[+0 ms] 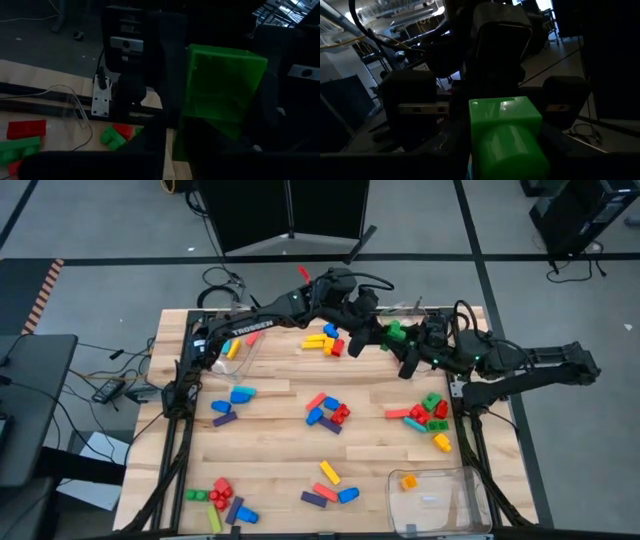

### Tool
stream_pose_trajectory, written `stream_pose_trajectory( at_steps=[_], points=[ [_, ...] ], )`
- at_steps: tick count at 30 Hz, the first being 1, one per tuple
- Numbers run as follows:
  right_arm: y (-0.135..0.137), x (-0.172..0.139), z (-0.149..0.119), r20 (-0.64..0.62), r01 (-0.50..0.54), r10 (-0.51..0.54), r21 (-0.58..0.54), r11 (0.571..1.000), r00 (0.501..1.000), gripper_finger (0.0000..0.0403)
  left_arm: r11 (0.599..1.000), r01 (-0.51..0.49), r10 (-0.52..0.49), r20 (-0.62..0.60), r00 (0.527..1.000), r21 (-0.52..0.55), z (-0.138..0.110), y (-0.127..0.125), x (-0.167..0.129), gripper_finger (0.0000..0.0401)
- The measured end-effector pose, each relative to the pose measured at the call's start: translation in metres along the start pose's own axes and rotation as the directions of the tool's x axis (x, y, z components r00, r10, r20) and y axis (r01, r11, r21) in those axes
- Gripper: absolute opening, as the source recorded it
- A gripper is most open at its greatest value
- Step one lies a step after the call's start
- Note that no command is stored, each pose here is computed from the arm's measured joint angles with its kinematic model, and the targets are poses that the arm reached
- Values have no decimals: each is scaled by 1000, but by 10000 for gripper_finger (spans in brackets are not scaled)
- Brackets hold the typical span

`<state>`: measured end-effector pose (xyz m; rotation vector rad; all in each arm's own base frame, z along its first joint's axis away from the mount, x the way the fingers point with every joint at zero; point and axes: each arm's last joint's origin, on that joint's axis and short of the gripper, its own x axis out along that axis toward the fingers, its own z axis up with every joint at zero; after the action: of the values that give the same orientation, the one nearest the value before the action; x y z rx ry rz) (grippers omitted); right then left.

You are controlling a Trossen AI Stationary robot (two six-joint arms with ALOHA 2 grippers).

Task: Sort blocks by size
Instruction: Put the green 2 stud game piece into the top right transparent bin

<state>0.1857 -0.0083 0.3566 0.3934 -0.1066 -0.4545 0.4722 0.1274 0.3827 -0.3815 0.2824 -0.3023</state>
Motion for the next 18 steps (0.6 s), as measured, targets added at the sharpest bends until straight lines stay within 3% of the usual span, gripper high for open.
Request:
stream_pose_trajectory(
  at_steps=[9, 18],
  points=[
    [-1, 0, -1, -12, 13, -13, -5, 1000, 1000, 167, 1000, -22, 22, 11, 1000, 21, 3, 12, -8, 153],
    [-16, 2, -3, -58, 107, -104, 49, 993, 993, 167, 999, -43, 43, 3, 999, -31, 9, 50, -42, 162]
  ],
)
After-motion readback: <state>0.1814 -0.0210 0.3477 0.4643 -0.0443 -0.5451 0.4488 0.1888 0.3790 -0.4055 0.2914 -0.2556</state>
